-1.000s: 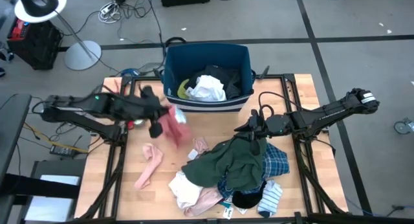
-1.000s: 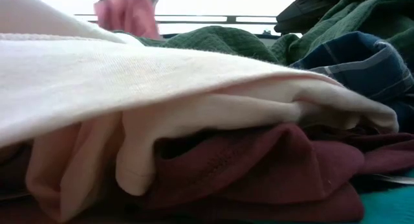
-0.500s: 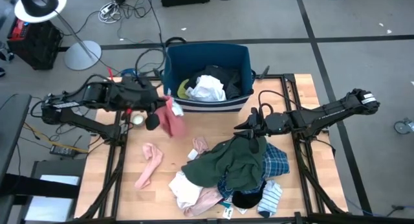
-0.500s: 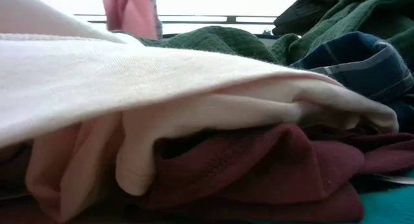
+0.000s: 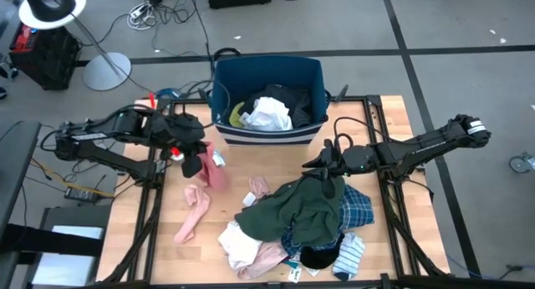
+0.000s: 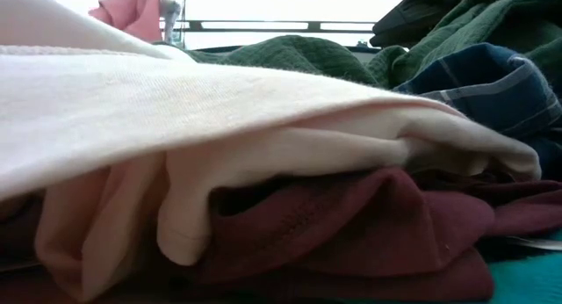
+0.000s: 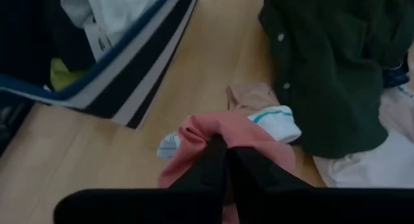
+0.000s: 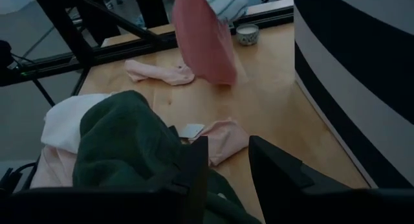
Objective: Sort clothes
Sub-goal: Put the dark pink boxer into the blue laundry organizer
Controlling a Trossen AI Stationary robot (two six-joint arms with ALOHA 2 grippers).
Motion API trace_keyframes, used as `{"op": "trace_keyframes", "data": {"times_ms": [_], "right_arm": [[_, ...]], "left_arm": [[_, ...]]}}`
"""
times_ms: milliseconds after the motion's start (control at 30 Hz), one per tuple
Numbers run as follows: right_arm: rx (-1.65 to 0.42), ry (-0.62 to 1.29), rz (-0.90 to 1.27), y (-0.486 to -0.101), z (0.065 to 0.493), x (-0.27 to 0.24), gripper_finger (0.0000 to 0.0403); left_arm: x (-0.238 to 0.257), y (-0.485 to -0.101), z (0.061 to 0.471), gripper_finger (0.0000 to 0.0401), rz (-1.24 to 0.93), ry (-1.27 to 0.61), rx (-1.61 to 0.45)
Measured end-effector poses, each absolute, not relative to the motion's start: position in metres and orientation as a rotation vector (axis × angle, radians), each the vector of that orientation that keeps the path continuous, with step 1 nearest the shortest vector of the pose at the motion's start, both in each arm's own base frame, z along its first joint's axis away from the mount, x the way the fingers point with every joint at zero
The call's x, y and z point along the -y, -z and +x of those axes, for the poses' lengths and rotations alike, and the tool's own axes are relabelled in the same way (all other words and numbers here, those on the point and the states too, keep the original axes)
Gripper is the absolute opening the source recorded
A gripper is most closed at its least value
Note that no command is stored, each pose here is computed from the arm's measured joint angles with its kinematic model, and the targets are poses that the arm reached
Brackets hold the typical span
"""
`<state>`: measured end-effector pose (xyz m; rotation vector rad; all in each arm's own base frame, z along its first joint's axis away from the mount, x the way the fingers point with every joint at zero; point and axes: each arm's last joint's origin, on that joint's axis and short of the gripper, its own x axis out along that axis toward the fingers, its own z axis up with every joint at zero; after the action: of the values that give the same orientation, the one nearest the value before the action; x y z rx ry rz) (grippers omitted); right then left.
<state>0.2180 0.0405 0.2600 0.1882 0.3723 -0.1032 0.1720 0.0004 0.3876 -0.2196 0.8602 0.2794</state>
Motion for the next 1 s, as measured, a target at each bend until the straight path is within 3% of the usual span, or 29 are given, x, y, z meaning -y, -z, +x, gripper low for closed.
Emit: {"op": "trace_keyframes", "data": {"times_ms": [433,1000], "right_arm": [[-0.372,0.102,0.188,-0.26,0.218,-0.04,0.0113],[-0.372,0.102,0.188,-0.26,0.218,-0.04,0.0113]], "left_arm": [[0.0,-0.356,0.177,0.0022,-0.218,-0.301,-0.958],[0.0,-0.354,0.178,0.0023,-0.218,-0.302,-0.958]]}}
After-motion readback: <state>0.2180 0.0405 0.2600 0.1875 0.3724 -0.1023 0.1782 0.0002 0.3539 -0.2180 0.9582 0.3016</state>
